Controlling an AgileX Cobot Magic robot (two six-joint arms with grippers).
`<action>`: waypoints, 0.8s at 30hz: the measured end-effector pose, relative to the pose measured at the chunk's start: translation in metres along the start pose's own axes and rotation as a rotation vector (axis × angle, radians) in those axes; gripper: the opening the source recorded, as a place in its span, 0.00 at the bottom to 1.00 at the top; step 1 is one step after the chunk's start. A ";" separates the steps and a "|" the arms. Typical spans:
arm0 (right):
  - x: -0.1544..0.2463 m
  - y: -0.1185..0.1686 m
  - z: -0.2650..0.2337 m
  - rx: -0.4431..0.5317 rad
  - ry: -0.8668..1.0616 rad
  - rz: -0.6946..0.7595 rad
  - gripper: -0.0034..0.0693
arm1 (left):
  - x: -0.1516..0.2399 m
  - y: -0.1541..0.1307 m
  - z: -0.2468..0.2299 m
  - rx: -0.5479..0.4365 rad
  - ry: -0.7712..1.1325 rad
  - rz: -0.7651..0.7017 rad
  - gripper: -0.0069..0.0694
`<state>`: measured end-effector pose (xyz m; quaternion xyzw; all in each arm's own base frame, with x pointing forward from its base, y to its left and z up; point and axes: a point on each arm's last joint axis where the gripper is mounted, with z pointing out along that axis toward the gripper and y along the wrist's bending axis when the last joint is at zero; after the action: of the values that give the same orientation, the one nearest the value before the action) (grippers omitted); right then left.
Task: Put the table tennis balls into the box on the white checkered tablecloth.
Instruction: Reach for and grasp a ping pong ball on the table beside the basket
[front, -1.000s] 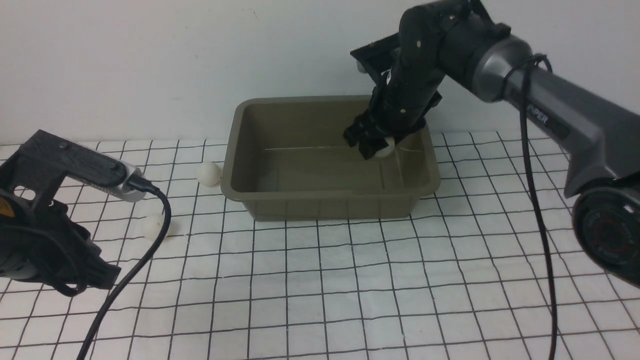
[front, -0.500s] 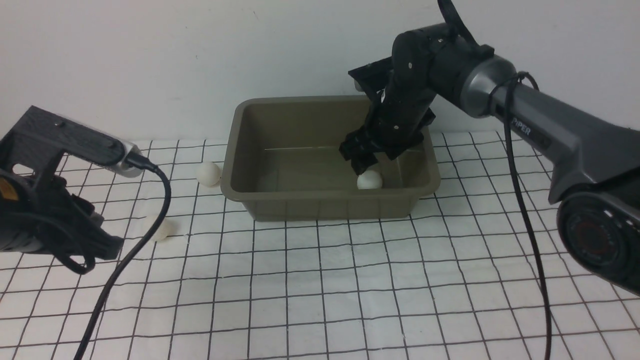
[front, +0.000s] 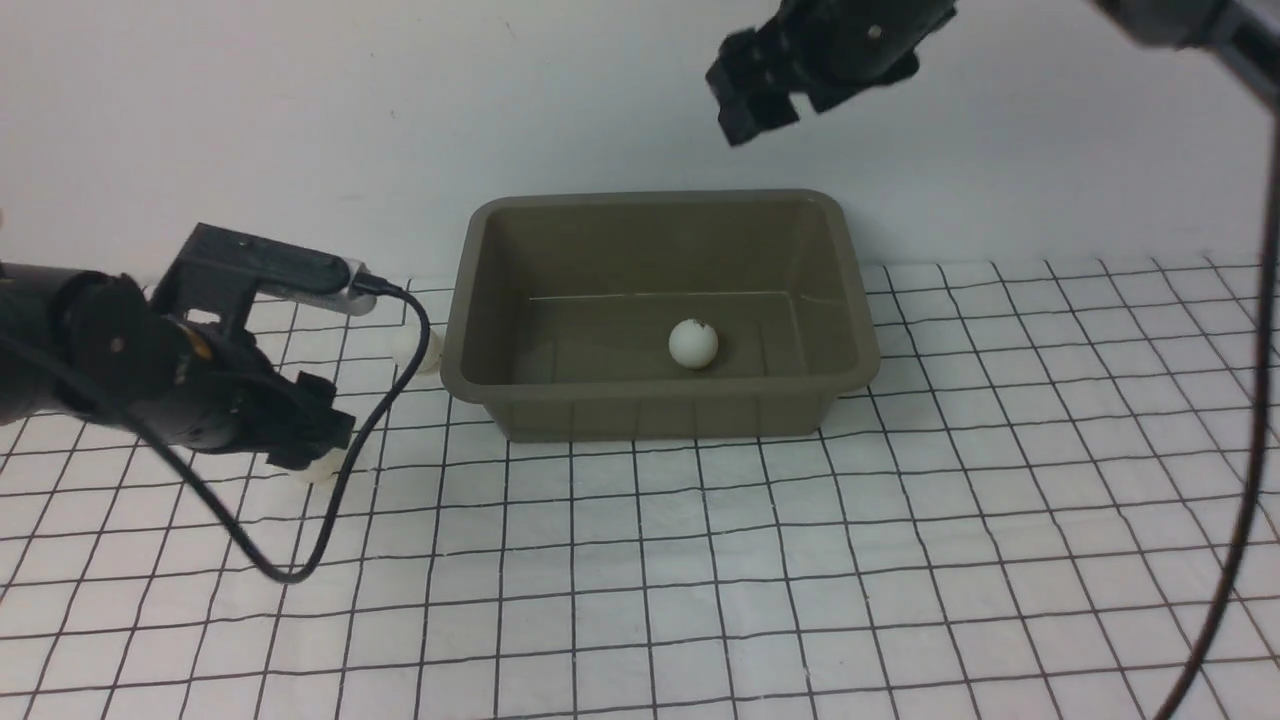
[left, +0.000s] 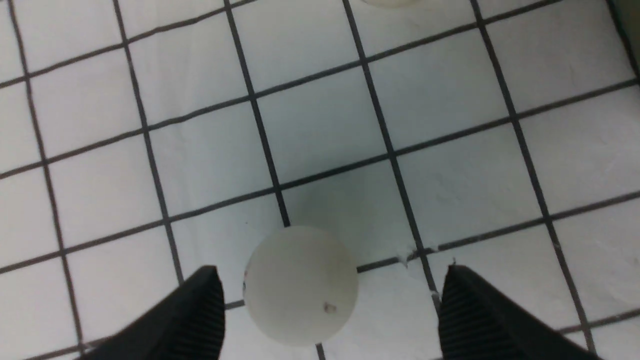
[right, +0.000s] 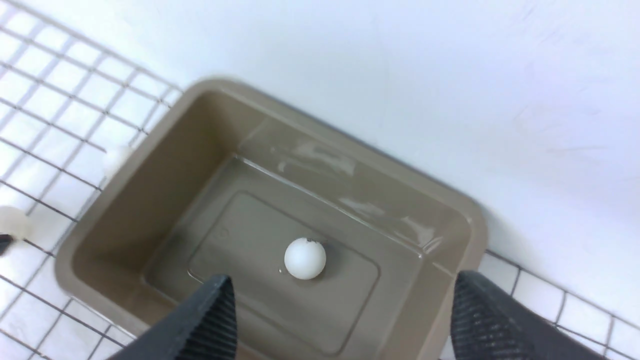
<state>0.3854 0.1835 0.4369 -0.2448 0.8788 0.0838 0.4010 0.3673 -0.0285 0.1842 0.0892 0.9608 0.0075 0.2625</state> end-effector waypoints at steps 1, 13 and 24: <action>-0.001 0.000 -0.007 0.001 -0.008 0.000 0.76 | -0.004 0.000 0.006 0.002 0.021 -0.006 0.76; 0.004 -0.005 -0.016 0.055 0.014 -0.022 0.76 | -0.017 0.012 0.015 -0.015 0.119 -0.041 0.76; 0.004 -0.006 -0.016 0.062 0.015 -0.025 0.76 | -0.005 0.029 0.033 0.005 0.184 -0.135 0.76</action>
<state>0.3749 0.1715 0.4449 -0.2436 0.8809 0.0495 0.4028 0.3932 -0.0020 0.1605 0.0238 0.9847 -0.0042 0.1727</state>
